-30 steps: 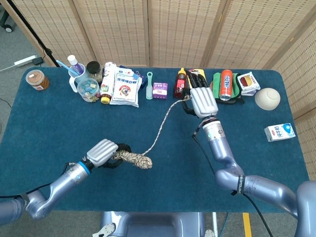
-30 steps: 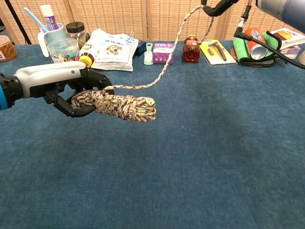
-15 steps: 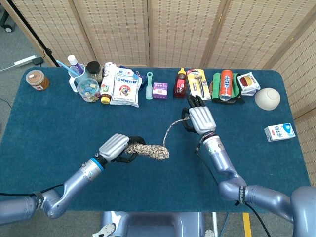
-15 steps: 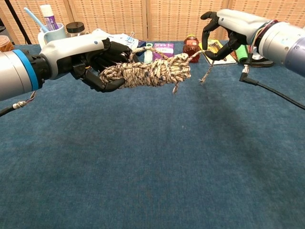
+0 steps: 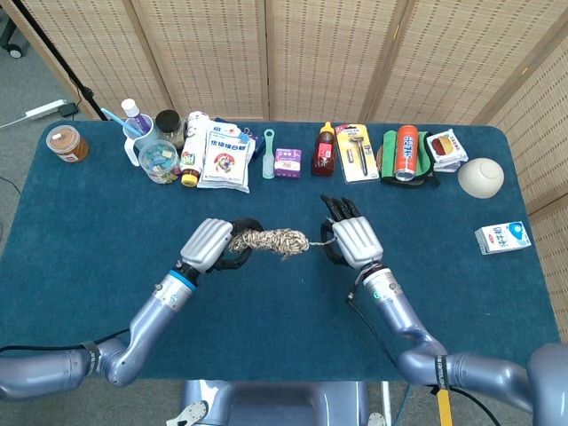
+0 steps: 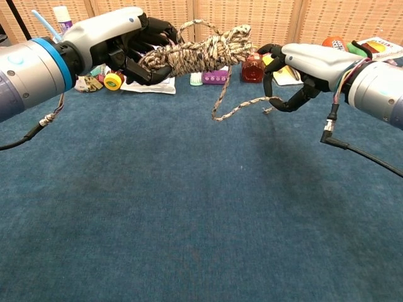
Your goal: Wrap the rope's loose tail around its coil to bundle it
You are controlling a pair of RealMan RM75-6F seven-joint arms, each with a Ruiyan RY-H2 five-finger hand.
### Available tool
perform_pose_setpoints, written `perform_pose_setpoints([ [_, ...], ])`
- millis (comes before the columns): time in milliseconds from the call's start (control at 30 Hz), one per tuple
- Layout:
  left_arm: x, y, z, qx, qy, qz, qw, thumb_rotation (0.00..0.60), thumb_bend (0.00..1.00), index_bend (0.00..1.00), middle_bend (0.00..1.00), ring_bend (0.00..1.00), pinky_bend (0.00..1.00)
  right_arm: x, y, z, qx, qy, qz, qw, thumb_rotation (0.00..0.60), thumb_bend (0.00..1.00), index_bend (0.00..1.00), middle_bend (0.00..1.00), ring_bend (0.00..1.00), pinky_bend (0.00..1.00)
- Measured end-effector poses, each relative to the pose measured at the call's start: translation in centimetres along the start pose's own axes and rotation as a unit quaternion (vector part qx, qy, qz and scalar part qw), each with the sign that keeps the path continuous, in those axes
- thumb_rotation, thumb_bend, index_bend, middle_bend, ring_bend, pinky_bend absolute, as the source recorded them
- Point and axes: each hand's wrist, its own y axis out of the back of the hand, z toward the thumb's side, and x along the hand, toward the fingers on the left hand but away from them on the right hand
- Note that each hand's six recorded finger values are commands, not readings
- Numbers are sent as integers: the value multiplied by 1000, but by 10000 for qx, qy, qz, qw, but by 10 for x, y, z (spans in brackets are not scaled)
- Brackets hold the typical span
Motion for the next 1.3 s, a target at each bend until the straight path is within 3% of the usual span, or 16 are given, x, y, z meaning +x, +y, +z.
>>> perform_pose_setpoints([
  [533,37,-5,16,208,548,940,9938,600,644,618,494,579,725,54,3,28,-295,504,-302,9978,600,629,726,0,0,0],
  [733,43,-12,16,239,749,1071,9911,600,663,618,495,580,725,71,2,38,-325,697,-524,9957,600,630,725,0,0,0],
  [1300,39,-45,10,1092,505,632,9907,600,667,636,506,589,726,82,23,87,-300,1234,-854,9882,600,630,726,0,0,0],
])
